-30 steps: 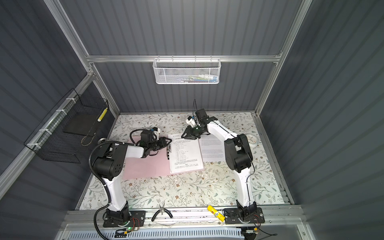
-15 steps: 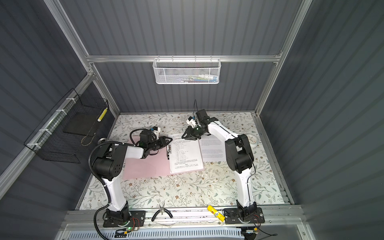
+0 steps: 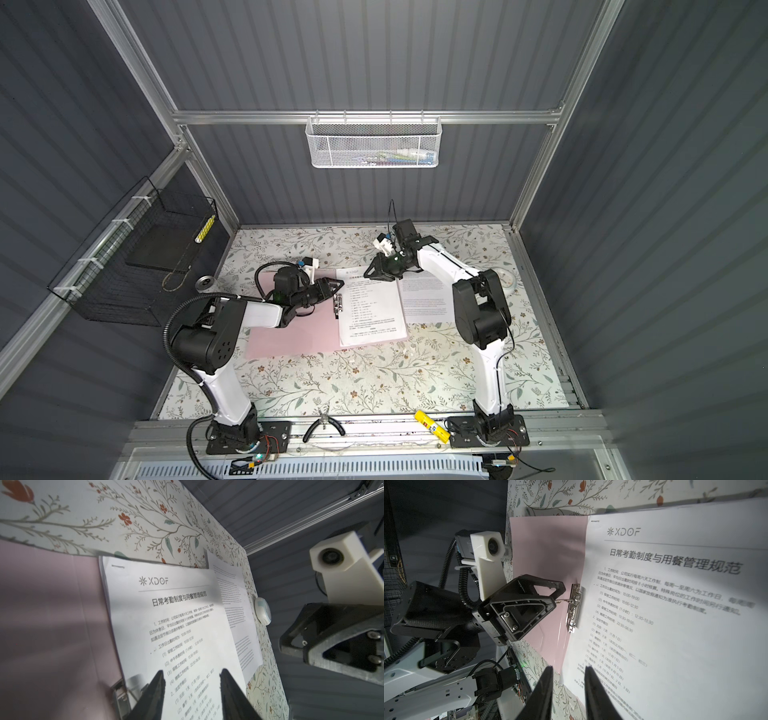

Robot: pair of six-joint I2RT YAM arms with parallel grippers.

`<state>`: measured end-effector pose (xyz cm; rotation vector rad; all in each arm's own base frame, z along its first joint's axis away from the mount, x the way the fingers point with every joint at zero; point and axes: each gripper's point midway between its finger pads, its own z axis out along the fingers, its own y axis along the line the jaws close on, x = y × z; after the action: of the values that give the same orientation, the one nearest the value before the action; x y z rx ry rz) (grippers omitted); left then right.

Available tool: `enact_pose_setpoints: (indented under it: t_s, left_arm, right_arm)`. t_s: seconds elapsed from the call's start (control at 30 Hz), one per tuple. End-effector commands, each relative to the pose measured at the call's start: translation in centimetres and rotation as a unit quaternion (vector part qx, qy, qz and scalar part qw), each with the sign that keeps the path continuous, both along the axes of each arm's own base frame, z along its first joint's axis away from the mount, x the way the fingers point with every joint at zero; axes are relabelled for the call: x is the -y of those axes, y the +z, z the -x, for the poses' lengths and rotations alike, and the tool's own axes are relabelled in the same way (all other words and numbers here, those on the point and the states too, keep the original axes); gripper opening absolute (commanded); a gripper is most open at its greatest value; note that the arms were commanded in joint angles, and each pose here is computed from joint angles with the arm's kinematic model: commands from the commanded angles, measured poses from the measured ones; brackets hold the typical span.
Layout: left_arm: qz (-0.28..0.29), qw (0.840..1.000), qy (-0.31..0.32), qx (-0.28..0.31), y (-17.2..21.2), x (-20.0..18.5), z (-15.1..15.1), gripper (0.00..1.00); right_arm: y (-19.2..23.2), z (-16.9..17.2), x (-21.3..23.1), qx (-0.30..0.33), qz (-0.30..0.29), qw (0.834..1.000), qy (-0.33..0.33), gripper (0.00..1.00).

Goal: Put the files into the folder
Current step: 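Move the right gripper onto the metal lever of the folder clip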

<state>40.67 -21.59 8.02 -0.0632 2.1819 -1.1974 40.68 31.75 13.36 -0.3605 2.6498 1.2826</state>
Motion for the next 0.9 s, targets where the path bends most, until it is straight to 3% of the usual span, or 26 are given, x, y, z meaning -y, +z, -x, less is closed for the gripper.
enact_pose_setpoints:
  t_s: [0.0, 0.27, 0.6, 0.77, 0.87]
  left_arm:
    - [0.014, 1.0, -0.004, 0.015, 1.4, 0.3, 0.9, 0.45]
    - [0.0, 0.999, 0.021, 0.024, 2.5, -0.9, 1.6, 0.49]
    - [-0.121, 0.989, 0.084, 0.014, 3.8, -5.1, 3.7, 0.56]
    - [-0.168, 0.98, 0.108, -0.001, 3.5, -7.0, 5.5, 0.57]
    - [-0.188, 0.974, 0.124, -0.009, 2.9, -8.2, 6.4, 0.58]
  right_arm:
    - [1.2, 0.6, 0.0, 0.009, -0.008, 1.0, 0.004, 0.29]
    - [1.8, 1.8, -1.1, 0.008, -0.011, 1.0, -0.008, 0.32]
    - [1.0, 4.7, -4.4, -0.006, -0.031, 0.999, -0.012, 0.36]
    - [0.0, 4.9, -5.7, -0.064, -0.041, 0.997, -0.025, 0.36]
    - [-0.2, 4.6, -5.9, -0.068, -0.045, 0.996, -0.034, 0.36]
